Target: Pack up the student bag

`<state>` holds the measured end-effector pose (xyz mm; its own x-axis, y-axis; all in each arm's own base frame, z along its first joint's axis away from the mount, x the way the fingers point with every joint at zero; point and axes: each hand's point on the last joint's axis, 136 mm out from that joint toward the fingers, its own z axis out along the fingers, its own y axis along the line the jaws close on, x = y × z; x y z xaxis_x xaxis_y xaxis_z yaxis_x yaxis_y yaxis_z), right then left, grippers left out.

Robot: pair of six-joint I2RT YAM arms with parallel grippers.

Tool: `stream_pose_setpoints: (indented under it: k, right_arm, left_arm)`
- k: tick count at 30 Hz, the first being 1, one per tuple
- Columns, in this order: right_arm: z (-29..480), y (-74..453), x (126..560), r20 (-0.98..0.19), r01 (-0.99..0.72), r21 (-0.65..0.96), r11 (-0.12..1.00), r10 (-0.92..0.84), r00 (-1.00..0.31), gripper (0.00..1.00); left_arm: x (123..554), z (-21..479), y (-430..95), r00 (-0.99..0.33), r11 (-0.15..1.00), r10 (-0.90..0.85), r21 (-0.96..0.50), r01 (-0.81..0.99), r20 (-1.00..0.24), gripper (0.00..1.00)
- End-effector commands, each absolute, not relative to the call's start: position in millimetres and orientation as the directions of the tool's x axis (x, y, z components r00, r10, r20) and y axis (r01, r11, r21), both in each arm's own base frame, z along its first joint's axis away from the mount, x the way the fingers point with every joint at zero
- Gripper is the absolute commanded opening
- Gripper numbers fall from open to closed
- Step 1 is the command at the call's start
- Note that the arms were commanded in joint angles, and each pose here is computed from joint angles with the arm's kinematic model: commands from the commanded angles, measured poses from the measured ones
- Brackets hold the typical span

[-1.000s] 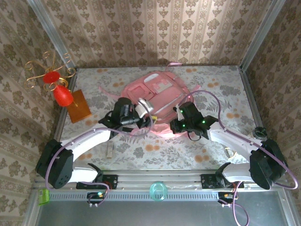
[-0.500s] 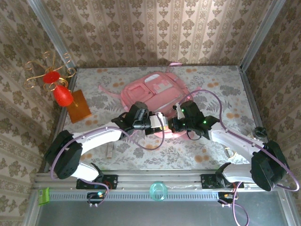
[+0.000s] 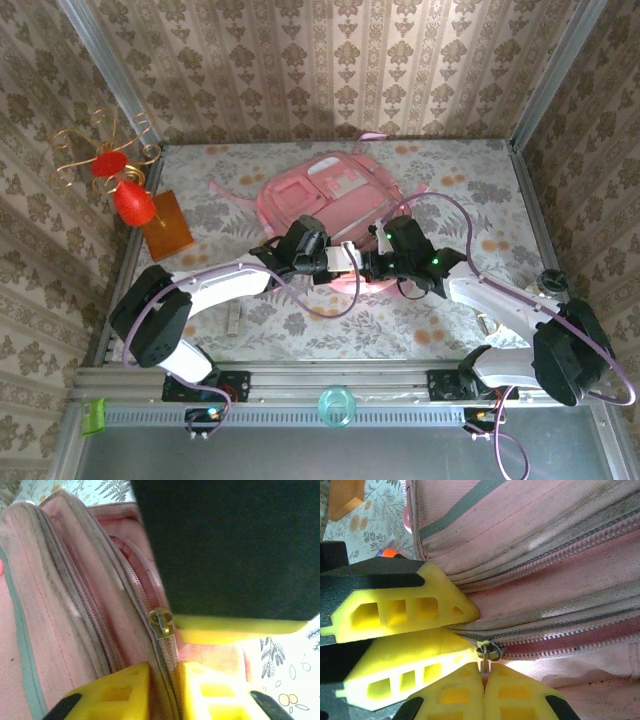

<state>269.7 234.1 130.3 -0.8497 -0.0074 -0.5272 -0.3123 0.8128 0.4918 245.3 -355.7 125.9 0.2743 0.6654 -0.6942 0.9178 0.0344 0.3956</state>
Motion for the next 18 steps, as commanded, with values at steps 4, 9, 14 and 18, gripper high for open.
stream_pose_setpoints:
  k: [4,9,14,18]
  right_arm:
    - [141,226,272,-0.554,-0.307,0.490,0.816,0.019,-0.832,0.00]
    - [126,199,275,-0.541,-0.222,0.375,0.900,0.017,-0.841,0.00]
    - [118,173,279,-0.544,-0.152,0.244,0.958,0.005,-0.839,0.00]
    - [123,156,283,-0.562,-0.116,0.153,0.981,-0.010,-0.827,0.00]
  left_arm:
    - [260,121,-345,0.280,0.052,0.710,0.444,0.894,-0.646,0.00]
    - [259,128,-335,0.267,0.068,0.675,0.418,0.906,-0.688,0.00]
    - [263,136,-324,0.271,0.094,0.663,0.437,0.895,-0.698,0.00]
    - [266,135,-315,0.272,0.096,0.679,0.450,0.888,-0.682,0.00]
